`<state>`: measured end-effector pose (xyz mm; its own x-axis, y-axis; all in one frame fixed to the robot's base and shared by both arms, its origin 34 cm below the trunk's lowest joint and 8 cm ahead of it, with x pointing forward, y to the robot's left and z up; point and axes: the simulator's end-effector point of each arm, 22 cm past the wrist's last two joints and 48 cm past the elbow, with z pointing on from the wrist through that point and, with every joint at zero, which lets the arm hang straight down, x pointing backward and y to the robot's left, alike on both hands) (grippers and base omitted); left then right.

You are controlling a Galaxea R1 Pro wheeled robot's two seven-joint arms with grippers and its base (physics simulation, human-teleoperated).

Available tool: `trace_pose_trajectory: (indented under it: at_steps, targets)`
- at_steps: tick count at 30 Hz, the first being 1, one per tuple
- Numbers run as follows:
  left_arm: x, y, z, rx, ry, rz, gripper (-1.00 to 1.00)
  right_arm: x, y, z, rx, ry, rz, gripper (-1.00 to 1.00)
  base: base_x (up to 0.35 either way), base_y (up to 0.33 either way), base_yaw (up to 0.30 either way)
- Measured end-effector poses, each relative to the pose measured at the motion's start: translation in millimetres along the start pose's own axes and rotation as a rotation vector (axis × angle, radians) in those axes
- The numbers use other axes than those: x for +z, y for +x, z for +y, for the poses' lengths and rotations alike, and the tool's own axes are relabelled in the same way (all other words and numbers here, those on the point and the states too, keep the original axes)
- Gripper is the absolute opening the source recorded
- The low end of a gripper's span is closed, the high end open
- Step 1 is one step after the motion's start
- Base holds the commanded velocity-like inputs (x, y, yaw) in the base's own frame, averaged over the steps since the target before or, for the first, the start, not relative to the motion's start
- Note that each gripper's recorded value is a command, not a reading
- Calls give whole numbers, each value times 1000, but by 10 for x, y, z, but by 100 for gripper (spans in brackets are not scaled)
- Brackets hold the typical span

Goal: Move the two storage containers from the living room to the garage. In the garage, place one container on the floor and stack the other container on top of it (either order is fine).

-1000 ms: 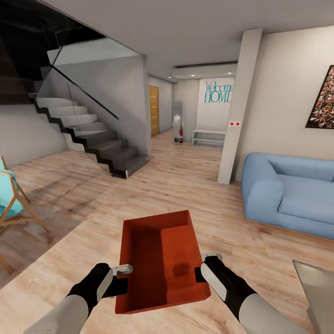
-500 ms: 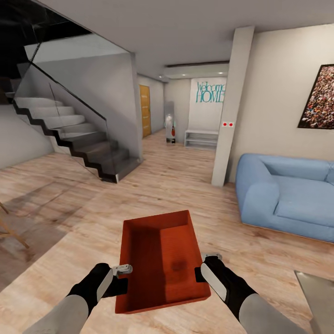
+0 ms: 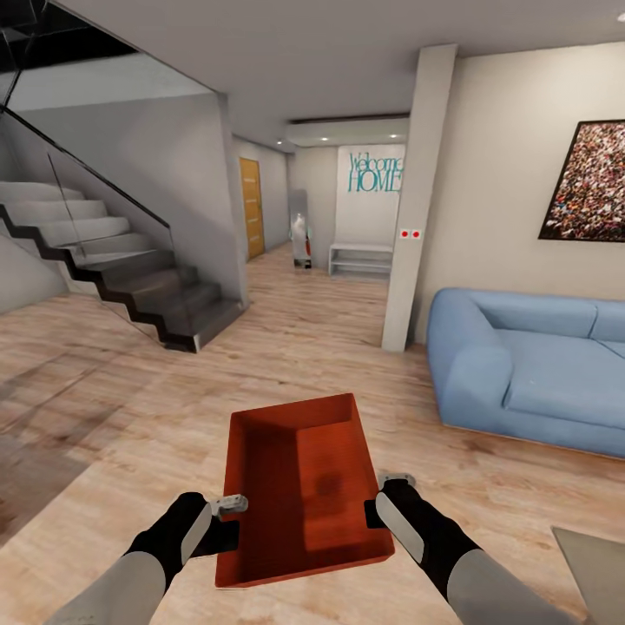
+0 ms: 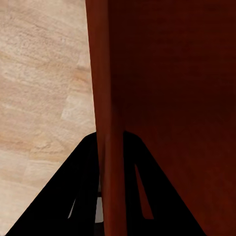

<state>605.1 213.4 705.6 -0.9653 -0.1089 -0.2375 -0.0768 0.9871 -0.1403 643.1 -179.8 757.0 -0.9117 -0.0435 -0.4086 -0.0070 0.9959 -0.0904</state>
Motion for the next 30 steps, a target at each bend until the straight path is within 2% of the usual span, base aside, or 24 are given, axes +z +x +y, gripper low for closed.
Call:
trace_pose_trajectory:
  at_steps: [30]
  targets:
    - [0,0,0,0,0,0,-100,0,0,0,0,0,0,-100,334,0,0]
